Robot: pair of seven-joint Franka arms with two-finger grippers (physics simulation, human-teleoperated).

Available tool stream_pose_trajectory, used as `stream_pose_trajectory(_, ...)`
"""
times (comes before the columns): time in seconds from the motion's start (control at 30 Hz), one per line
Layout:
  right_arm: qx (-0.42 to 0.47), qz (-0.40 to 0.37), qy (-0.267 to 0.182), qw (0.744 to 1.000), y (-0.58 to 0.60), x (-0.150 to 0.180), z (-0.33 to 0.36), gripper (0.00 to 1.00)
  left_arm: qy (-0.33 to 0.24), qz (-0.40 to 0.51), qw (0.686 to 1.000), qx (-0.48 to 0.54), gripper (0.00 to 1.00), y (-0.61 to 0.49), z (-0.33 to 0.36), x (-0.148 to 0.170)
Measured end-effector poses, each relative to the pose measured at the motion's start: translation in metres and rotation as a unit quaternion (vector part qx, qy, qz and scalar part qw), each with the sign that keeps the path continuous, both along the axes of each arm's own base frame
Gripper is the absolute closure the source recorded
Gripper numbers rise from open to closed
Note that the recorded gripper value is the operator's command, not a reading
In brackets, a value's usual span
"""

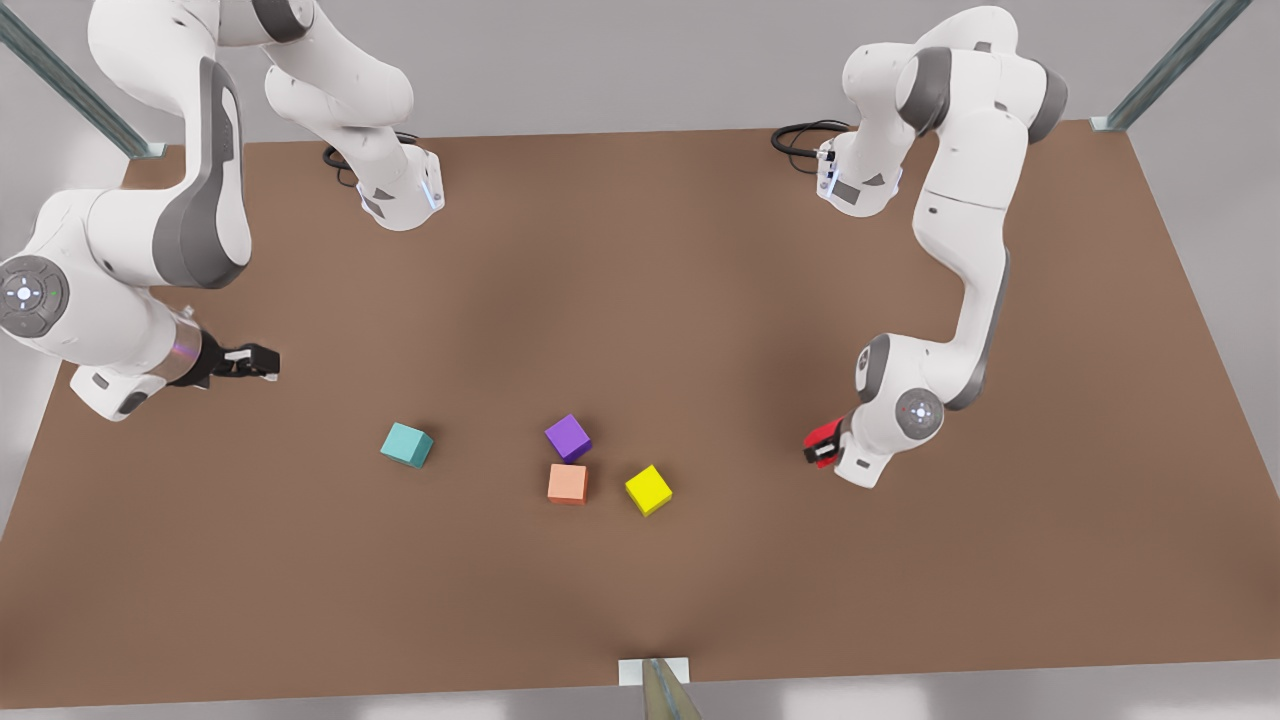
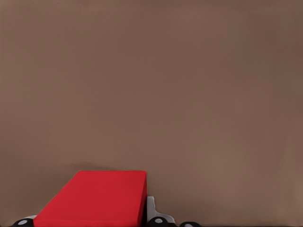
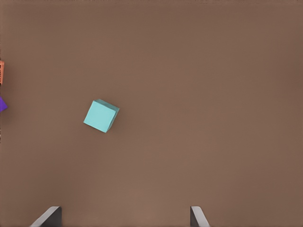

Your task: Pick up red wooden cube and pass to hand red wooden cube and place in blue wooden cube

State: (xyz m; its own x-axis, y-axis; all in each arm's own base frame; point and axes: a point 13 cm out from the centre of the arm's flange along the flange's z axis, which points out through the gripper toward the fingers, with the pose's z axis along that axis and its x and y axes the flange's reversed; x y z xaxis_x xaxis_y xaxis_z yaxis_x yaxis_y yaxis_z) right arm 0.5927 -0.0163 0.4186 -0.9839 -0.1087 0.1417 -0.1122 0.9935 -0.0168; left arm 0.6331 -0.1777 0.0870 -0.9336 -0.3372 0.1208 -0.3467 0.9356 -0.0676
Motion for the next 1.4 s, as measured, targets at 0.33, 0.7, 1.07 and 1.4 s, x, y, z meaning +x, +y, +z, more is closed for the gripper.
stream_pose_trajectory(0.33,0.438,0.146,0.019,0.887,0.303,0.092,-0.14,0.01,0.102,-0.038,0.93,-0.351,0.38,-0.33,0.143,-0.03)
stream_pose_trajectory(0.7,0.591,0.257,-0.14,0.752,0.322,0.112,-0.168,0.0,0.085,-0.01,0.85,-0.519,0.38,-0.396,0.154,-0.039)
stream_pose_trajectory(1.07,0.658,0.37,-0.222,0.617,0.38,0.056,-0.174,0.0,-0.011,-0.045,0.811,-0.583,0.38,-0.398,0.137,-0.033)
stream_pose_trajectory(1.4,0.647,0.41,-0.285,0.576,0.407,0.024,-0.189,0.01,-0.072,-0.075,0.786,-0.609,0.4,-0.404,0.136,-0.03)
